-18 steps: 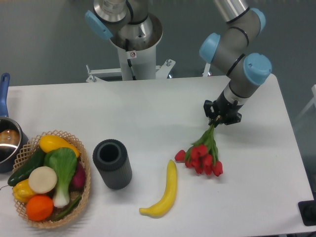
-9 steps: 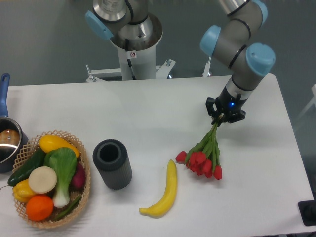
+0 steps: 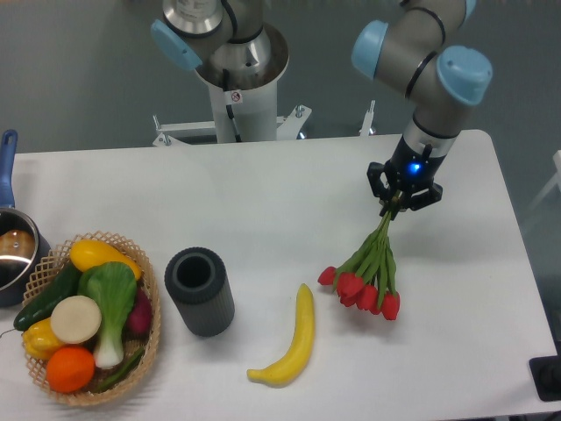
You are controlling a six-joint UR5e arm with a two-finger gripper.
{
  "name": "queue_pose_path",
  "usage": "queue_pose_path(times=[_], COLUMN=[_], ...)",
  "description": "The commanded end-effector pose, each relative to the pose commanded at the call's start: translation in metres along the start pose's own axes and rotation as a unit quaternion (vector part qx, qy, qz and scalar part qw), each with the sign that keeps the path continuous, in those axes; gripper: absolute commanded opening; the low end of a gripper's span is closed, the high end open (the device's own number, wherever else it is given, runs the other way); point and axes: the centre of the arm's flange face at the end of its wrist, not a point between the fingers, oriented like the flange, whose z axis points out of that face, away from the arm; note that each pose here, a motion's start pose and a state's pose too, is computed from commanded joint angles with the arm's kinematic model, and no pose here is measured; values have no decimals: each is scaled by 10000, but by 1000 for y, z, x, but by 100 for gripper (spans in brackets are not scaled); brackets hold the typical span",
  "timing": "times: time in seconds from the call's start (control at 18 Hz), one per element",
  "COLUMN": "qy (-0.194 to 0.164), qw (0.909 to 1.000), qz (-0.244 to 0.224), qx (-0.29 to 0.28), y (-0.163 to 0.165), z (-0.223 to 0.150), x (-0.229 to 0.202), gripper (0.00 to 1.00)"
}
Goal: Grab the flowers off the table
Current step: 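Lift the gripped tulip stems up off the table, then raise the tulip bunch higher, swinging the blooms up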
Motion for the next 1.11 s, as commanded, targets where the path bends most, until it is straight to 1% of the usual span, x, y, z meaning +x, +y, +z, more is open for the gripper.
queue_pose_path(times=[0.17, 0.28, 0.39, 0.56, 0.67, 0.72, 0.78, 0.89, 0.94, 1.0, 1.06, 1.11], qy=[-58, -75, -47, -14, 64, 83, 88, 138, 234, 421, 526, 717], qw=[9997, 9980, 9937, 9809, 9676, 9584, 9435, 9213, 9067, 8893, 8693, 8499], qz=[28, -4, -10, 12, 30, 66, 133, 289, 329, 354, 414, 448], qx=[215, 622, 1124, 1947, 2525, 2853, 3311, 3876, 4199, 4540, 4897, 5202], y=[-5, -7, -12, -20, -25, -28, -31, -41, -47, -56, -61, -67], z=[-13, -30, -44, -71, -88, -100, -121, -148, -160, -168, -183, -189], x=[4, 5, 7, 7, 10, 12, 19, 34, 40, 47, 47, 50], gripper=[21, 21, 21, 21, 21, 21, 21, 21, 21, 21, 21, 21])
